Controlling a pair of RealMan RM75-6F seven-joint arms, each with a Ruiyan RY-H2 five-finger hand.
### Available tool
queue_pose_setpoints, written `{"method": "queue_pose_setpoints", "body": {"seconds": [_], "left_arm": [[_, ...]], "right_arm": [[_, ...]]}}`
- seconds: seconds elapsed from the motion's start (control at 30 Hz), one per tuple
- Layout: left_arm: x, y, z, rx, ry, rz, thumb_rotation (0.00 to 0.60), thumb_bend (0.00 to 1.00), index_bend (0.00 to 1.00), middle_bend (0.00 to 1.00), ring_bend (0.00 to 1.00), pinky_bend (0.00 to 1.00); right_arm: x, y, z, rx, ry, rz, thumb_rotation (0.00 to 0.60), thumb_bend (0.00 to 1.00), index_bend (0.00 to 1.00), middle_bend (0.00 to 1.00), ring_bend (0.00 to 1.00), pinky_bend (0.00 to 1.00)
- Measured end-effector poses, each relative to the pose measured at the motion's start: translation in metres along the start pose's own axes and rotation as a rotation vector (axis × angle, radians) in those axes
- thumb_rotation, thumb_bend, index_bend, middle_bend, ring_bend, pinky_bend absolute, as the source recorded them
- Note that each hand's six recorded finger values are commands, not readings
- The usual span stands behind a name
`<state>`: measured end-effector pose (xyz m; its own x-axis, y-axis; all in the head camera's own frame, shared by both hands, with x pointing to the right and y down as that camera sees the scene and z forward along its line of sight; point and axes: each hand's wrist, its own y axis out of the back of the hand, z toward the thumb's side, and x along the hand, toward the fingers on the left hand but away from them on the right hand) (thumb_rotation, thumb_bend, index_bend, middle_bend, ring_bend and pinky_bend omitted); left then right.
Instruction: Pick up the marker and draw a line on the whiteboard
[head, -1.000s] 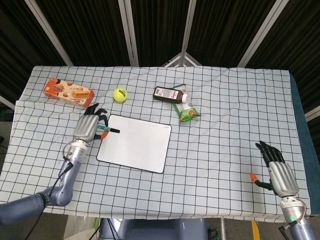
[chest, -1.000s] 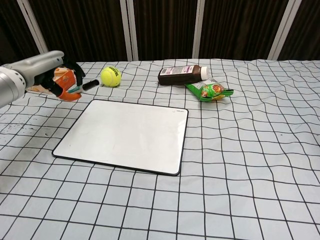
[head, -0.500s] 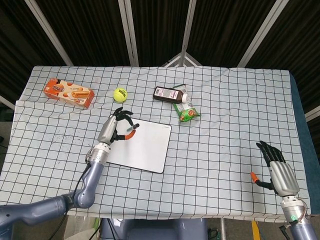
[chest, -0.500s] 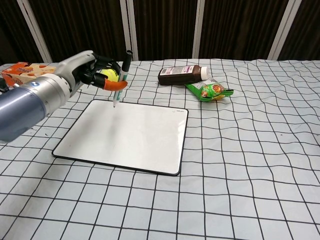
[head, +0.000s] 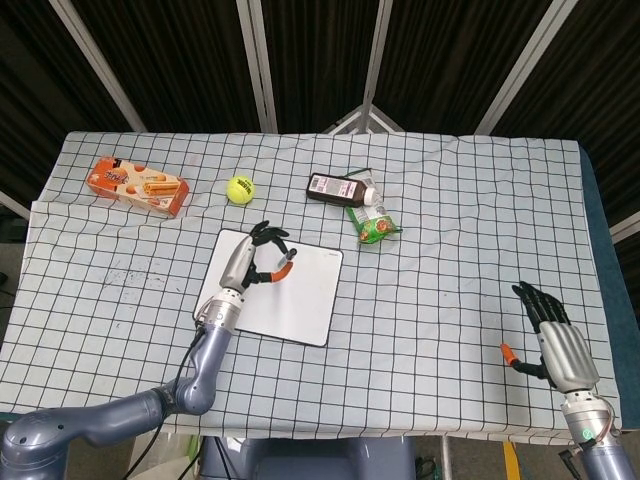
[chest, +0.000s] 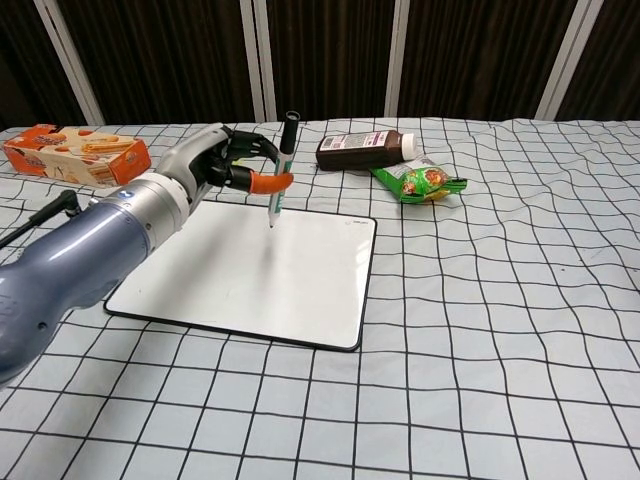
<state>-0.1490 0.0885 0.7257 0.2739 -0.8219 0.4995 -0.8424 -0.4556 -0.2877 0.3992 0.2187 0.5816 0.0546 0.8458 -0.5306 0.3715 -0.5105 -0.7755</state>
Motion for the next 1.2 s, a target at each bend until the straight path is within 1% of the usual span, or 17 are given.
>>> {"method": "queue_pose_setpoints", "body": {"seconds": [0.13,0.33,0.7,1.2], "left_arm": [[0.000,-0.007,-0.002,-0.013,0.007,-0.017,0.600,0.52,0.73,0.27,0.06,0.11],[0.000,-0.013,-0.004,-0.029,0.015,-0.023,0.600,0.52,0.73,0.27,0.06,0.11],[0.002,-0.017,-0.008,-0.031,0.027,-0.030,0.600,0.52,0.73,0.27,0.06,0.11],[-0.010,-0.020,-0.013,-0.027,0.037,-0.059,0.600,0.52,0.73,0.27,0.06,0.11]], "right_arm": [[0.000,0.000,0.000,-0.002,-0.002,0.000,0.600,0.33,0.00,0.00,0.00,0.00],[0.000,0.001,0.000,0.015,0.005,-0.007,0.600,0.33,0.00,0.00,0.00,0.00],[0.000,0.001,0.000,0.018,0.007,-0.010,0.600,0.33,0.00,0.00,0.00,0.00],[0.001,0.001,0.001,0.022,0.009,-0.013,0.600,0.33,0.00,0.00,0.00,0.00]]}}
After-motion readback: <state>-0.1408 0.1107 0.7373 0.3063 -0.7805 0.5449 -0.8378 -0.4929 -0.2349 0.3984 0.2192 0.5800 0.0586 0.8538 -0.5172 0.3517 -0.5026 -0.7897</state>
